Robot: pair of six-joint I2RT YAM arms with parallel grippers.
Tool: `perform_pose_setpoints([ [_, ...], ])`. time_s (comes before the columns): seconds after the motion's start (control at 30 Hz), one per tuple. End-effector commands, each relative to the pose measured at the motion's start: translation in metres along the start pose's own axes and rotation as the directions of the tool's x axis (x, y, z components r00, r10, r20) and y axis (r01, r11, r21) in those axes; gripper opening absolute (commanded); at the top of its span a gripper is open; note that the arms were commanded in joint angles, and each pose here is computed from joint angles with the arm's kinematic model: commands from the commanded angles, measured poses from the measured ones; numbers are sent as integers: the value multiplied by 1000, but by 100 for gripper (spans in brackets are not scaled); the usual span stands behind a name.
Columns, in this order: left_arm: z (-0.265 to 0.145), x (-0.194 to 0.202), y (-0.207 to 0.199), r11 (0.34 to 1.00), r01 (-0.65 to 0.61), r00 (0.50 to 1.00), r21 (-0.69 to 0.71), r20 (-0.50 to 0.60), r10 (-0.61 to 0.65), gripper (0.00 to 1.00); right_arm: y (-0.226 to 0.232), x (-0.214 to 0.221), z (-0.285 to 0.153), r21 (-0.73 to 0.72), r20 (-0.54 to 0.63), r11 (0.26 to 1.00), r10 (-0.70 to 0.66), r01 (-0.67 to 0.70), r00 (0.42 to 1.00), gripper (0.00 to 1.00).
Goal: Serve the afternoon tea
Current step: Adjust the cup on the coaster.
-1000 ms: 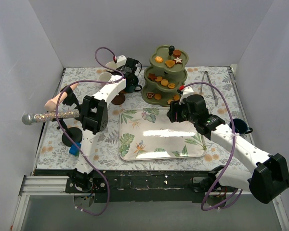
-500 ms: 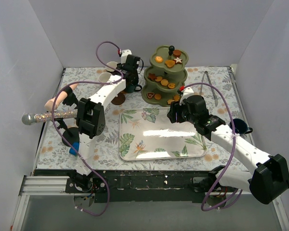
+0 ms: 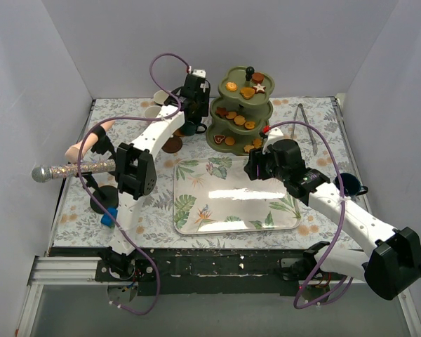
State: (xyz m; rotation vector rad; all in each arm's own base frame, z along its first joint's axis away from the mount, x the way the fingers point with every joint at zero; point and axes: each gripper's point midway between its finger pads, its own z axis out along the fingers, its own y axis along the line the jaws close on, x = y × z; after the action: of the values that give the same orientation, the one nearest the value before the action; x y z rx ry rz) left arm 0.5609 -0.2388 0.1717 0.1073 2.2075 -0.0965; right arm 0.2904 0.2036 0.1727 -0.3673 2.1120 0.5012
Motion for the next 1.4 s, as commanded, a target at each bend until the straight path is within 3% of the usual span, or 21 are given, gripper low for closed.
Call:
perform_pose_setpoints([
  [0.0, 11, 17, -7, 996, -69, 996, 59, -50, 72, 48, -1, -9, -6, 8, 34, 1000, 12, -12, 999, 64],
  [0.4, 33, 34, 3, 995, -96, 993, 16, -73, 97, 45, 0, -6, -2, 3, 20, 1000, 24, -24, 1000, 64],
  [1.03, 39, 46, 24, 990, -133, 987, -57, -97, 127, 25, -1, -6, 1, 5, 13, 1000, 25, -25, 1000, 63],
  [1.37, 37, 33, 29, 989, -107, 994, -98, -41, 104, 10, -1, -4, 2, 7, 6, 1000, 30, -30, 1000, 63],
])
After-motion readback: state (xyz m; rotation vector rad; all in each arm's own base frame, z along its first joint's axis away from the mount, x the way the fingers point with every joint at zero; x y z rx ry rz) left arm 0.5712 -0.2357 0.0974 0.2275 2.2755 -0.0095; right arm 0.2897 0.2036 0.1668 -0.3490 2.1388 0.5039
